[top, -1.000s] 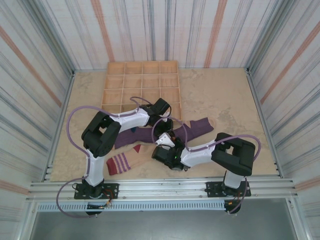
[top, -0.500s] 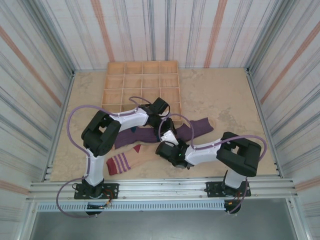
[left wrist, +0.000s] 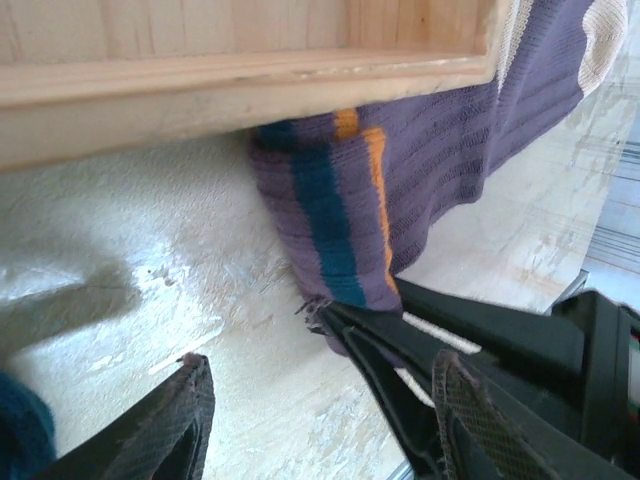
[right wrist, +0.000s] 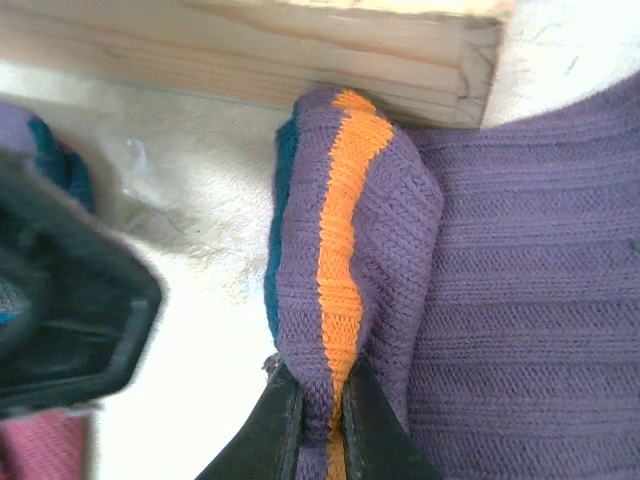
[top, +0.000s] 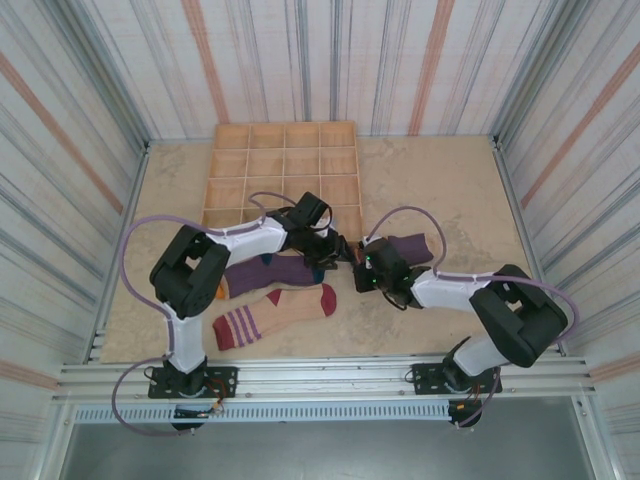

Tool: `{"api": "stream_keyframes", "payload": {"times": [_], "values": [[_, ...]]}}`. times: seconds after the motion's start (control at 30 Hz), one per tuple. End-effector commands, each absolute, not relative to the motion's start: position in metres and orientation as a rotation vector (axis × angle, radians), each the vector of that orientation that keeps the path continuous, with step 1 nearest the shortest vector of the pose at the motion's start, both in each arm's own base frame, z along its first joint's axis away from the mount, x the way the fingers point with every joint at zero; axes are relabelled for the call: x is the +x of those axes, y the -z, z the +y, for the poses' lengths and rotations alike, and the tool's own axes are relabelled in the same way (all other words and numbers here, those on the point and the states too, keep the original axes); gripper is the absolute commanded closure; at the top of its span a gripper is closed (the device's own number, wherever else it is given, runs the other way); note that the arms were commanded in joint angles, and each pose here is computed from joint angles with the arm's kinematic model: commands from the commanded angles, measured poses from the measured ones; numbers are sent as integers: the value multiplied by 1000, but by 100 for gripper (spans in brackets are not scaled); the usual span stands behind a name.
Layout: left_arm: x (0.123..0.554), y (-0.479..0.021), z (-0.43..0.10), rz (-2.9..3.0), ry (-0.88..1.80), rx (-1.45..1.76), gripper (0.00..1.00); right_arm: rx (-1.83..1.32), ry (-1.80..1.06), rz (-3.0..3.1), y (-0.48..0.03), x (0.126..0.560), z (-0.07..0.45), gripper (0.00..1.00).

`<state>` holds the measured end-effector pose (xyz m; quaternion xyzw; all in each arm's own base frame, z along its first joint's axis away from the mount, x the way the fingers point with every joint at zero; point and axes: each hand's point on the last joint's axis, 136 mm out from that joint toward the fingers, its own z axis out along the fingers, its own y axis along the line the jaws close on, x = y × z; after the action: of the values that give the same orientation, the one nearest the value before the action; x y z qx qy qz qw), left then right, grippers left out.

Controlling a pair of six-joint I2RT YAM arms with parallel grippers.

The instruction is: Roll the socks

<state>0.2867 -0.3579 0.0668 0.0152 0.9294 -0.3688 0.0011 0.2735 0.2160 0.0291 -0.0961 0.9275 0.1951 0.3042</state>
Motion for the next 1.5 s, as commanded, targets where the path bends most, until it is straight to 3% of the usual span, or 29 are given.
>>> {"api": "stream_keyframes", "payload": {"times": [0.0, 0.43, 0.7, 1.07, 1.2, 1.4, 1.47], "values": [[286, -81, -355, 2873, 1203, 33, 40, -195, -806, 2669, -2, 226, 216, 100], [296, -66, -377, 2833, 1200, 44, 45, 277, -1353, 2669, -12, 241, 196, 100], [290, -49, -392, 2875, 1151, 42, 47, 580, -1409, 2651, 3, 247, 171, 100], [302, -40, -401, 2857, 1063, 1, 46, 696, -1459, 2651, 9, 246, 166, 100], [301, -35, -407, 2861, 1059, -2, 56, 700, -1461, 2646, 10, 246, 166, 100], [298, -23, -408, 2897, 1017, -15, 61, 706, -1484, 2620, 9, 248, 166, 100], [297, -14, -408, 2913, 1001, -26, 68, 702, -1495, 2610, 8, 250, 167, 100]]}}
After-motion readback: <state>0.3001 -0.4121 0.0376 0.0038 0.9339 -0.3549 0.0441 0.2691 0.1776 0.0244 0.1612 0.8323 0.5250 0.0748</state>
